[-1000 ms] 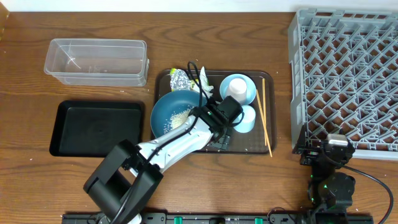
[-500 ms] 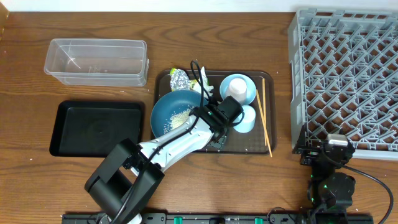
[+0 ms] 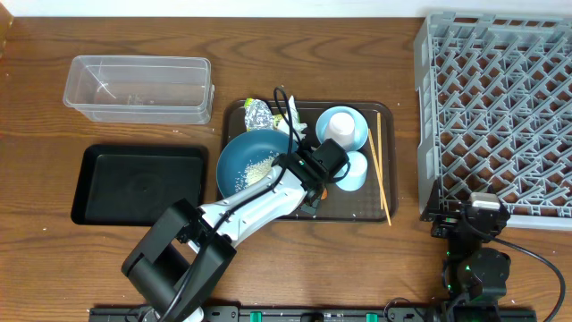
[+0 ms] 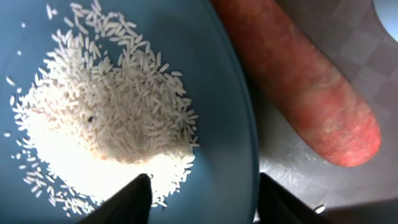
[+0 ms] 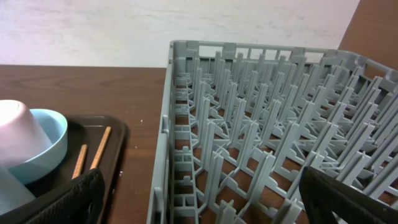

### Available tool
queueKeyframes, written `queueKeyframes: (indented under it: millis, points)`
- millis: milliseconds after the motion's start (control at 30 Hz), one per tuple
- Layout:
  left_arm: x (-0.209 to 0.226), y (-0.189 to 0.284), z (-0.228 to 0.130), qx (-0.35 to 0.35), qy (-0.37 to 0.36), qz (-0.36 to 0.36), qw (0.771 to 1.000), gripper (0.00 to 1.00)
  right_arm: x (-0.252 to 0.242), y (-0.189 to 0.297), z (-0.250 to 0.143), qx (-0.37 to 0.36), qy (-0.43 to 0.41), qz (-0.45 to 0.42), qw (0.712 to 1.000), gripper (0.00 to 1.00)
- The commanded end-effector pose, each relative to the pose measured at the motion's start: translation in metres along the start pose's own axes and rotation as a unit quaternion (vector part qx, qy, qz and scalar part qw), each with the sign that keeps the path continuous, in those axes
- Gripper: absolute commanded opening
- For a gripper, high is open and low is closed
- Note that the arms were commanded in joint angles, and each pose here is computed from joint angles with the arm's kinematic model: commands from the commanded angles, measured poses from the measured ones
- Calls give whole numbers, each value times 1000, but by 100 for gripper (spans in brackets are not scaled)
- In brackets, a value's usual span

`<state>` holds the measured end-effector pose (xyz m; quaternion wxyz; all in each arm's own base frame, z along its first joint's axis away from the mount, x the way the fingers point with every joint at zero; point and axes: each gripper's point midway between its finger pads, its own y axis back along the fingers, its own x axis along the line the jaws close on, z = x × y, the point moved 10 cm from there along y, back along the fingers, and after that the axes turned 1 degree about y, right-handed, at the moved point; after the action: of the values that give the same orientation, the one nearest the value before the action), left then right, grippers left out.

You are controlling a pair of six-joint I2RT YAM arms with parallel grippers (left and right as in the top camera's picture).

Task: Sort waste into correct bins and load items into the dishwasher rack
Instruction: 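Lower the left gripper and grasp the blue bowl's rim, then lift the blue bowl and carry it left over the black tray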

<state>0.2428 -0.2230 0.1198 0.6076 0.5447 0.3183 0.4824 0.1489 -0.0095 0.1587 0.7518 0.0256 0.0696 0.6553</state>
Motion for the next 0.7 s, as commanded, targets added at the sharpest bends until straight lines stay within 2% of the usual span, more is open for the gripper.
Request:
queueKeyframes:
  millis: [0, 133, 233, 367, 500, 667]
  points:
    - [3, -7, -5, 13, -9, 14, 1000, 49, -2, 0, 0, 3, 6, -9, 1000, 99]
    - [3, -7, -5, 13, -9, 14, 1000, 47, -2, 0, 0, 3, 6, -9, 1000, 99]
    - [2, -7, -5, 14, -12, 12, 1000, 37, -2, 0, 0, 3, 6, -9, 1000, 99]
    - [2, -7, -5, 14, -13, 12, 1000, 35, -2, 0, 0, 3, 6, -9, 1000, 99]
    - [2, -7, -5, 16, -13, 11, 1000, 26, -2, 0, 0, 3, 6, -9, 1000, 99]
    - [3, -7, -6, 18, -15, 12, 1000, 21, -2, 0, 0, 3, 6, -9, 1000, 99]
